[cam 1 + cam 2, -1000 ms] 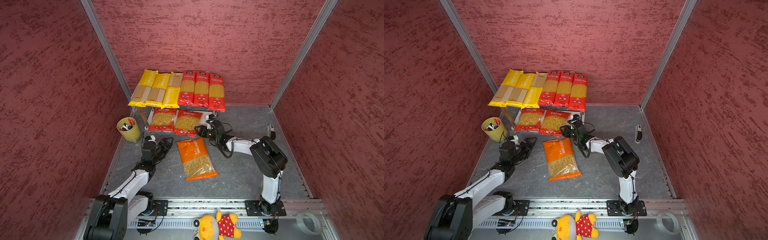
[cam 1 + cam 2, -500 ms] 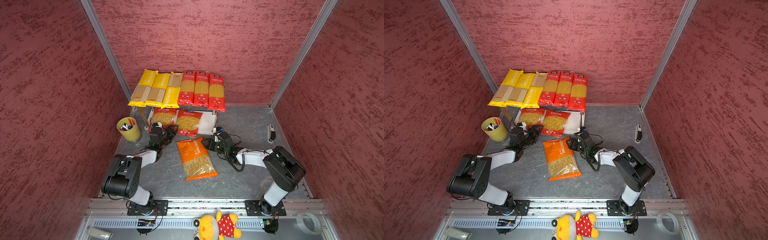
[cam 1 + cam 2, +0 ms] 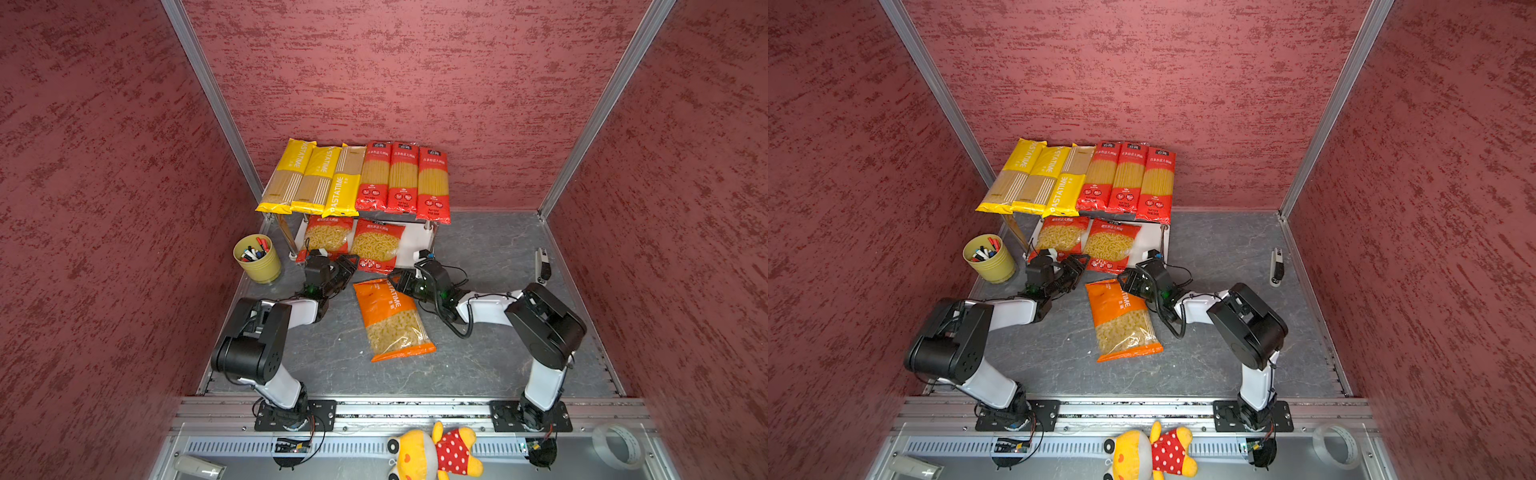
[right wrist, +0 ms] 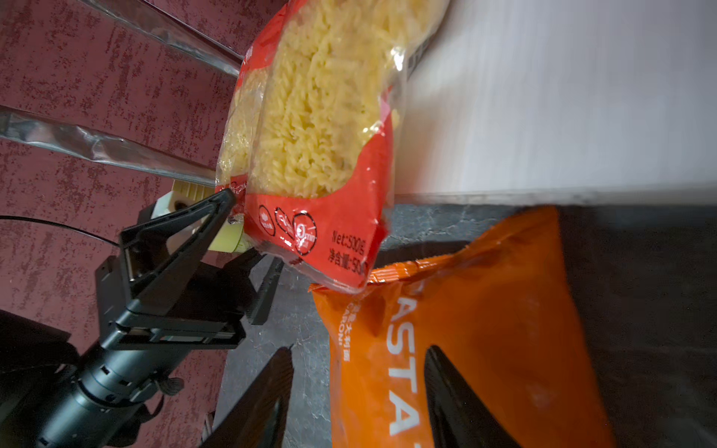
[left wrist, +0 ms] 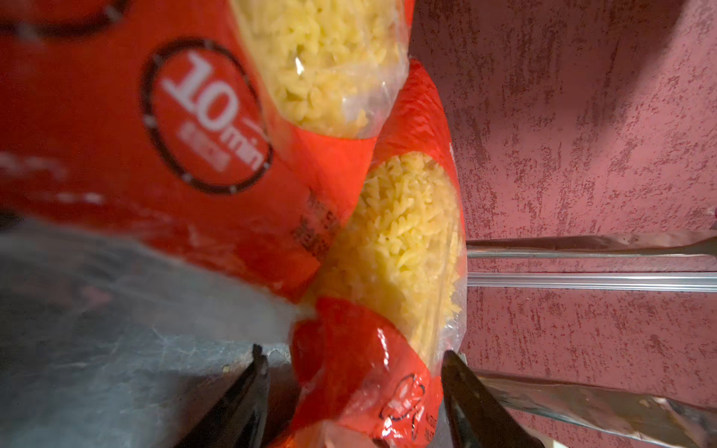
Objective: Place and organize the pasta boxes and bags onto the shelf
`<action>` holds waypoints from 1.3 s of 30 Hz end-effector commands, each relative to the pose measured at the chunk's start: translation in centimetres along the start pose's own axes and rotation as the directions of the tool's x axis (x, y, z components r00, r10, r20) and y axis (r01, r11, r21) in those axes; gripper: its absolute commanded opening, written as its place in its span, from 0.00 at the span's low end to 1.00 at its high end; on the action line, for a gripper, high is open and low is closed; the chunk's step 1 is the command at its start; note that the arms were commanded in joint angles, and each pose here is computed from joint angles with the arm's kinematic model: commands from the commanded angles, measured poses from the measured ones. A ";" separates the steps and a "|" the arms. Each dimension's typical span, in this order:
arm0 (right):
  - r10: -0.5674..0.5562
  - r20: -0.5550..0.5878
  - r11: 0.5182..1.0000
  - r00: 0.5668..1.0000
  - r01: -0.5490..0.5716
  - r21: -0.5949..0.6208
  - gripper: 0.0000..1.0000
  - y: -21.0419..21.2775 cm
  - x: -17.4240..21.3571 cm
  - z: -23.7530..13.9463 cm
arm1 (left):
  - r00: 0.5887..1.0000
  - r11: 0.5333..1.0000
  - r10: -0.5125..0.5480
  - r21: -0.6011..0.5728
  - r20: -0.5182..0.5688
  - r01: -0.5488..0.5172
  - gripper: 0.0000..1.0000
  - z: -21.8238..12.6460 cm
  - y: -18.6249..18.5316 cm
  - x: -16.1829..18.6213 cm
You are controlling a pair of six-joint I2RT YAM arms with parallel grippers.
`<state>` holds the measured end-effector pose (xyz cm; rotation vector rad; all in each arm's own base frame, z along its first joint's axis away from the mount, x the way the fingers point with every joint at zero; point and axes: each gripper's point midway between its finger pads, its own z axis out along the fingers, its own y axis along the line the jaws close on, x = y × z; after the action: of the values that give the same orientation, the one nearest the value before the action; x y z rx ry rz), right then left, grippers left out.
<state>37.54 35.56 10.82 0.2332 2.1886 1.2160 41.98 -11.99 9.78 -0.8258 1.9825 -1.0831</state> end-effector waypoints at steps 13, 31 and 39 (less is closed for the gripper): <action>0.063 0.107 0.997 0.992 -0.067 0.033 0.30 0.7 -3.3 3.6 | 0.996 0.994 0.086 0.062 0.023 -0.088 0.30 0.8 -3.1 -1.7; 0.043 0.107 0.999 0.993 -0.045 0.013 0.09 0.8 -5.1 7.0 | 0.962 0.965 0.261 -0.018 0.077 -0.260 0.07 -1.2 -3.3 -4.0; 0.026 0.140 0.999 0.990 -0.030 0.028 0.08 0.5 -6.1 6.2 | 0.983 0.983 0.183 -0.022 -0.014 -0.183 0.15 0.4 -0.6 -3.4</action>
<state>44.29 39.88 10.62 0.2993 2.1458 1.2250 44.27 -9.58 12.02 -0.6290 2.0212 -0.9310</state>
